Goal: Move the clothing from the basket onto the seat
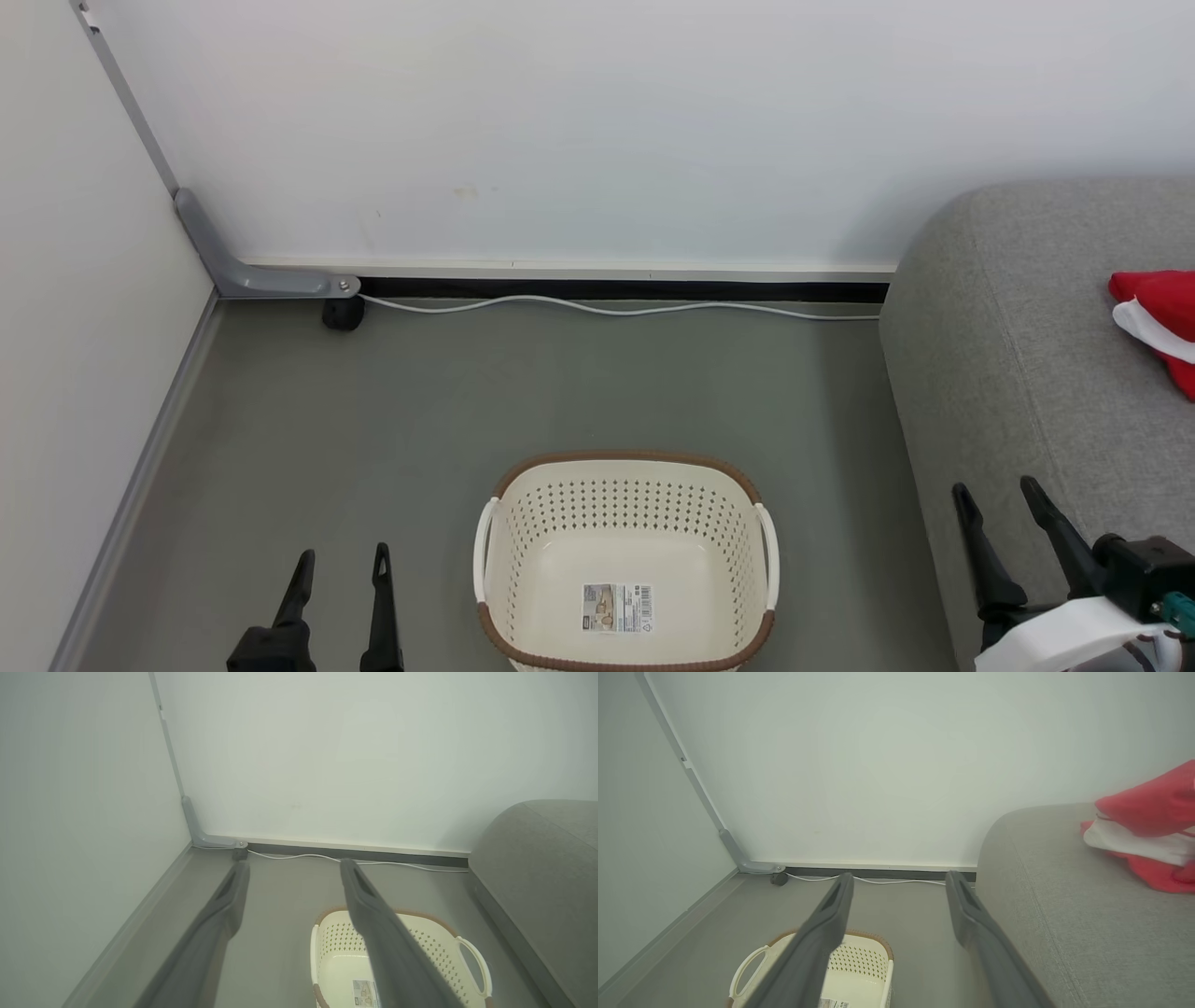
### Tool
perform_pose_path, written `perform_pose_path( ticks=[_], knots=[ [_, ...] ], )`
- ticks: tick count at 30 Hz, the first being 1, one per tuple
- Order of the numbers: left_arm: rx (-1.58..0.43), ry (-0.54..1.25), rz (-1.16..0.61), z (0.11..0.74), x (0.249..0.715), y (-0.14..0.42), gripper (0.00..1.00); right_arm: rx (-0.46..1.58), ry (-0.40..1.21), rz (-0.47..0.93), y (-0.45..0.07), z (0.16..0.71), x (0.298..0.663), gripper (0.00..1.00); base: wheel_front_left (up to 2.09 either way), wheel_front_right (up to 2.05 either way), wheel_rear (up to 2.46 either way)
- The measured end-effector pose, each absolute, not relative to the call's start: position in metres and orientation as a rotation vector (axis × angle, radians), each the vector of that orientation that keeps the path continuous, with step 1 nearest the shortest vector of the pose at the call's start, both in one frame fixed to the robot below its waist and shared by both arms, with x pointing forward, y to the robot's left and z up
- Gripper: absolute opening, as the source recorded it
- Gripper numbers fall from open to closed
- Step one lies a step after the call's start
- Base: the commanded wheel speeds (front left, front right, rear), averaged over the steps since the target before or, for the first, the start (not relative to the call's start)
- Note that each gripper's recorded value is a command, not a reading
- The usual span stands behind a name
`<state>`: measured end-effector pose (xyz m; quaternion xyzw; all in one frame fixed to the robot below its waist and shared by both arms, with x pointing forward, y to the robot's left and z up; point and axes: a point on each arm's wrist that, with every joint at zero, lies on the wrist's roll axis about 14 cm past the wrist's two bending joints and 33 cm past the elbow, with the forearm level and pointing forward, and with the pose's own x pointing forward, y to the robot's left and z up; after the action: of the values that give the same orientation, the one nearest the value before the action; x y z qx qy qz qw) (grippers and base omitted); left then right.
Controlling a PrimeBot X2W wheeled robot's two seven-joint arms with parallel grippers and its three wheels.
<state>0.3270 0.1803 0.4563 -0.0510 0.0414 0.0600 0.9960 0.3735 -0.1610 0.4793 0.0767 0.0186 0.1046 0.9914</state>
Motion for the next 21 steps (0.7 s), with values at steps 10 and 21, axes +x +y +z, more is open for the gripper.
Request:
perform_pose_path(
  ticks=[10,21],
  knots=[
    [-0.114,0.11,0.119,0.4491,0.3241,0.174,1.0,0.154,0.052,0.184,-0.1684,0.4736,0.3685,1.0,0.0,0.0,0.0],
    [-0.112,0.108,0.121,0.45,0.3251,0.1734,1.0,0.154,0.058,0.182,-0.1684,0.4715,0.3682,1.0,0.0,0.0,0.0]
  ],
)
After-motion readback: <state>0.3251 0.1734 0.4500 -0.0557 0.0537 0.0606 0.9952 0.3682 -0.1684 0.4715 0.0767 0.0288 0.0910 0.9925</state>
